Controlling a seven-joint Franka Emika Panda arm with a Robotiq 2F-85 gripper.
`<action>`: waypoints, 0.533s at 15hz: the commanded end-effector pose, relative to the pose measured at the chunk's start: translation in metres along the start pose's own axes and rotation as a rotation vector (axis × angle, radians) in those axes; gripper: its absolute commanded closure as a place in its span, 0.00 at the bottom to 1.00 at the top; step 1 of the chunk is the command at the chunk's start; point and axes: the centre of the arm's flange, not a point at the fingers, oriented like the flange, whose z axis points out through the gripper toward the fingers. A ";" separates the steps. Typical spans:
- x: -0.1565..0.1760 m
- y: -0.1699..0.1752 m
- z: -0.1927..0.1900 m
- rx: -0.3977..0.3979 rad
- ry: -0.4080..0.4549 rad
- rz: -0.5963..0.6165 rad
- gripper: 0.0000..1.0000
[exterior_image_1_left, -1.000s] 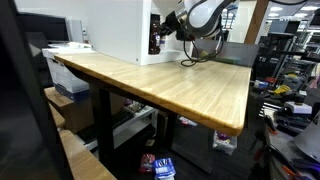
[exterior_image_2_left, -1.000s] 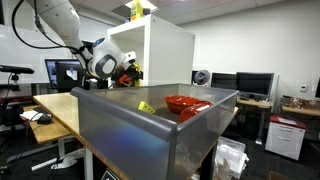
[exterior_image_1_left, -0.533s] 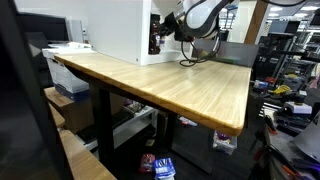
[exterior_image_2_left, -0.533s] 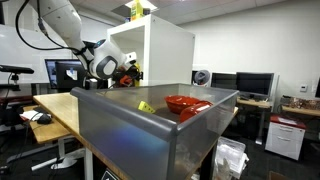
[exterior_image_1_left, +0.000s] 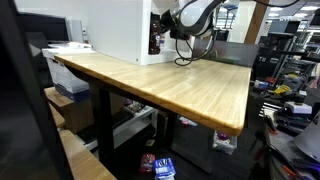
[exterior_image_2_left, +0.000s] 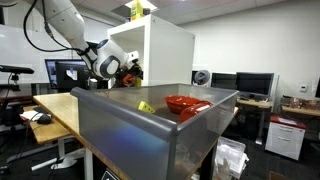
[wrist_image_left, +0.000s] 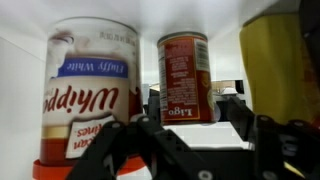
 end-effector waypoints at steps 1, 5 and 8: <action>-0.008 -0.006 0.008 -0.013 0.022 0.026 0.29; -0.010 -0.007 0.012 -0.021 0.029 0.024 0.51; -0.012 -0.007 0.013 -0.032 0.044 0.023 0.42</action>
